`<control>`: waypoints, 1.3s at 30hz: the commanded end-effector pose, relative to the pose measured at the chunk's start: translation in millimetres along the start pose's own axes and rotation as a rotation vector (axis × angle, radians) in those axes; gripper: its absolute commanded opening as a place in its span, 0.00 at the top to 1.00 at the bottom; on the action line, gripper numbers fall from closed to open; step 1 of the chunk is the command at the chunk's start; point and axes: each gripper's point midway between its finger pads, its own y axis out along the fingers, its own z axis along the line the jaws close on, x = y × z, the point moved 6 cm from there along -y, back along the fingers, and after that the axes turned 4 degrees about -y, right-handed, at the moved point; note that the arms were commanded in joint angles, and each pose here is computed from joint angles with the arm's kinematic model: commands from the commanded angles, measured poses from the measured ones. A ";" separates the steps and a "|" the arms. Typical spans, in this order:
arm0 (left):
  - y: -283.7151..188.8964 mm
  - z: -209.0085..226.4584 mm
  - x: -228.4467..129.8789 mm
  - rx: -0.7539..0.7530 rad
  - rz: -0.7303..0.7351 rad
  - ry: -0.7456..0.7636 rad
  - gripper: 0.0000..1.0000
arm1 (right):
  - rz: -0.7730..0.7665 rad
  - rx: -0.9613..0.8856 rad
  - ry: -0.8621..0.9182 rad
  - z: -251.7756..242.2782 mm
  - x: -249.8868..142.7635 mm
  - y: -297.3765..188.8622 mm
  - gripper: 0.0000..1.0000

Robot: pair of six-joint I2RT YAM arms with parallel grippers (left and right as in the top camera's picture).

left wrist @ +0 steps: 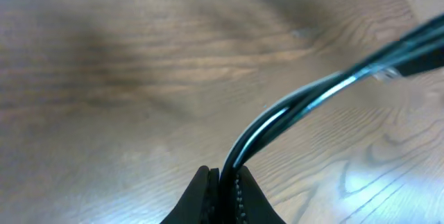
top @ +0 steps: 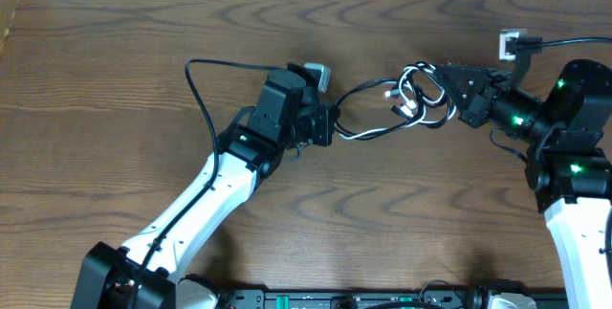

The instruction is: Untangle cables

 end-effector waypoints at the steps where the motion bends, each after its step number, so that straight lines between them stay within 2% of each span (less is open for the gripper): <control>1: -1.6 33.6 -8.1 0.133 -0.005 -0.019 0.92 | -0.077 -0.043 -0.003 -0.6 14.8 -16.4 0.99; 11: -9.1 60.1 -0.4 0.215 -0.042 -0.065 0.92 | -0.135 -0.087 0.006 -10.7 24.9 -38.0 0.99; 18: -9.3 59.8 -1.0 0.199 -0.033 -0.071 0.93 | -0.121 -0.081 0.017 -13.9 22.1 -45.2 0.99; 19: -9.0 58.0 -0.9 0.183 -0.031 -0.071 0.93 | -0.113 -0.084 0.015 -14.4 20.3 -45.0 0.93; 23: -7.5 44.9 2.6 0.076 -0.030 -0.065 0.92 | -0.072 -0.114 0.039 -21.3 10.4 -43.3 0.42; 24: -7.5 41.3 4.2 0.048 -0.035 -0.068 0.93 | -0.055 -0.120 0.041 -24.1 6.9 -42.0 0.37; 30: -10.1 20.6 16.7 -0.096 -0.078 -0.100 0.93 | 0.048 -0.153 0.099 -41.2 -13.8 -28.8 0.36; 39: -25.7 -9.2 33.6 -0.253 -0.146 -0.116 0.93 | 0.273 -0.037 0.036 -38.0 -55.6 26.5 0.34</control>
